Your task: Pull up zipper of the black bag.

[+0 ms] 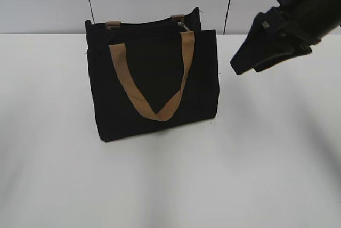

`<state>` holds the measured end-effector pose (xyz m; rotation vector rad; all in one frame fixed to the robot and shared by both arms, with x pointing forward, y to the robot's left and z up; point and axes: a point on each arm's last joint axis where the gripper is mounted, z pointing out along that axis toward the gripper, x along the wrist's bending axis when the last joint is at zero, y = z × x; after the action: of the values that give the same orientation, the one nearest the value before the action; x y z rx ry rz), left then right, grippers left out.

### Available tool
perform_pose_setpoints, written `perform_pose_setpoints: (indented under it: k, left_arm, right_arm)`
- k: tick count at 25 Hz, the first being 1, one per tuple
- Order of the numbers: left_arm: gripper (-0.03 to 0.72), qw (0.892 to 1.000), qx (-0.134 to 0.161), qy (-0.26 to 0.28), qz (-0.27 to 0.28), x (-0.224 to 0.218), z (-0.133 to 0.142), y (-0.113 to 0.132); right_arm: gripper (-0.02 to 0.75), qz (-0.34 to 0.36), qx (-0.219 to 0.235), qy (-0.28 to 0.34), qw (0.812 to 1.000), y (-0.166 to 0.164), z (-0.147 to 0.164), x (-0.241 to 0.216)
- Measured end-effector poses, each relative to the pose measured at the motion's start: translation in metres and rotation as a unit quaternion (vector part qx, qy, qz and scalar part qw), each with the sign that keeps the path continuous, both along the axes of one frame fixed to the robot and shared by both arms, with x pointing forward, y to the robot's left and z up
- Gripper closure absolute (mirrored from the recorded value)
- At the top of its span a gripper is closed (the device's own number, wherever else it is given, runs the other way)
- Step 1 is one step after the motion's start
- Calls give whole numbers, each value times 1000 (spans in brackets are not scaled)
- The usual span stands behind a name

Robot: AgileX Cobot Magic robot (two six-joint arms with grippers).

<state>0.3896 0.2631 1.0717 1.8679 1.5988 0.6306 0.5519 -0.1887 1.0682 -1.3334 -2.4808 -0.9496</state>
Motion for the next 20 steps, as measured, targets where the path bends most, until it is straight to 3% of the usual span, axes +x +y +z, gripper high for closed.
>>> perform_pose_setpoints:
  k: [13, 20]
  left_arm:
    - [209, 999, -18, -34, 1, -120, 9, 35]
    - [229, 997, -29, -77, -7, -149, 0, 43]
  right_arm:
    - [278, -11, -10, -18, 1000, -26, 0, -129]
    - [278, -61, -30, -91, 994, -48, -4, -207]
